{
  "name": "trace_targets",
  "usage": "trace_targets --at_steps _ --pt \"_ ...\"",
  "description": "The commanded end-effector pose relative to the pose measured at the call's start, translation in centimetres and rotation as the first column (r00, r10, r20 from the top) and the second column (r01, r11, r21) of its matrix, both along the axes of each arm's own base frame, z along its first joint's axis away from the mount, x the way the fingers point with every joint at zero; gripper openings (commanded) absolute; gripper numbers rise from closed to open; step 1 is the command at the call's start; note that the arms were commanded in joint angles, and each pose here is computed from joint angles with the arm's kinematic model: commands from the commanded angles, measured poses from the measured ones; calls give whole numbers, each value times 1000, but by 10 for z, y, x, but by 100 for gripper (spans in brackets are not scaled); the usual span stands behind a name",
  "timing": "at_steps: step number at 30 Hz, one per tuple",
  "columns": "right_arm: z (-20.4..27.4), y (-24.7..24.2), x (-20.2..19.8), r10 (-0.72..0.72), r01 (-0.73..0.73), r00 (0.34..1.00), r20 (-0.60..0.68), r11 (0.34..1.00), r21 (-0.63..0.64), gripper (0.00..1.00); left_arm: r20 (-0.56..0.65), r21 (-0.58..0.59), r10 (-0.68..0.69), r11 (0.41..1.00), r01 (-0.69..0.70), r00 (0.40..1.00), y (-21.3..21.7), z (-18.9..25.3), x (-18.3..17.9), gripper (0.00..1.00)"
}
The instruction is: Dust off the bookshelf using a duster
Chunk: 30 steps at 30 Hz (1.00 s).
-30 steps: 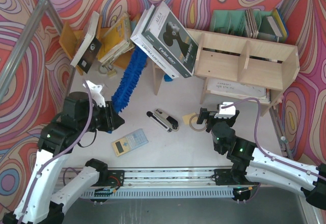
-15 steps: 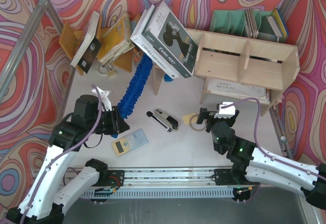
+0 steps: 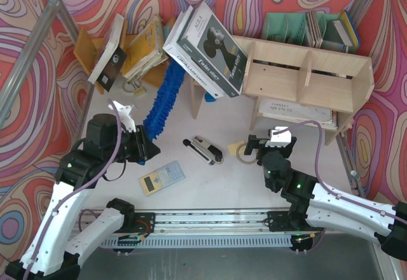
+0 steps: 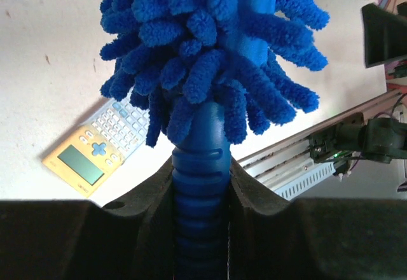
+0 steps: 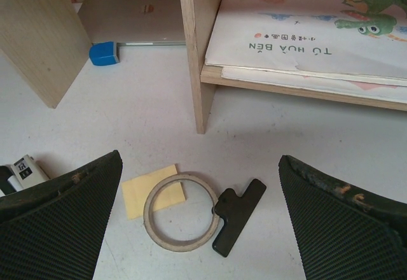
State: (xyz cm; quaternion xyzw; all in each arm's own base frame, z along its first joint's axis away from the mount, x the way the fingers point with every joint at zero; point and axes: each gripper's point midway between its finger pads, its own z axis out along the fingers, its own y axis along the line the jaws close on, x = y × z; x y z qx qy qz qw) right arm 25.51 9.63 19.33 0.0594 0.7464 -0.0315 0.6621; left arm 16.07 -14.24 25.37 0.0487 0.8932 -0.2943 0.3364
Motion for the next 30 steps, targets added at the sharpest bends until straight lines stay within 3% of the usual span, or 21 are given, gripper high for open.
trace_targets --at_steps 1,13,26,30 --pt "16 -1 2 -18 16 999 34 999 40 99 149 -14 -10 1000 12 989 0 33 10 0" --pt "19 -5 0 -24 21 999 44 998 62 99 59 -73 -88 993 92 994 -20 9 5 0" --pt "22 -9 -3 -30 25 998 58 996 90 99 -103 -35 -30 999 26 994 -21 -52 15 0" --pt "24 -15 -5 -53 44 996 75 992 114 99 -104 -20 -19 1000 17 994 -19 -56 19 0"
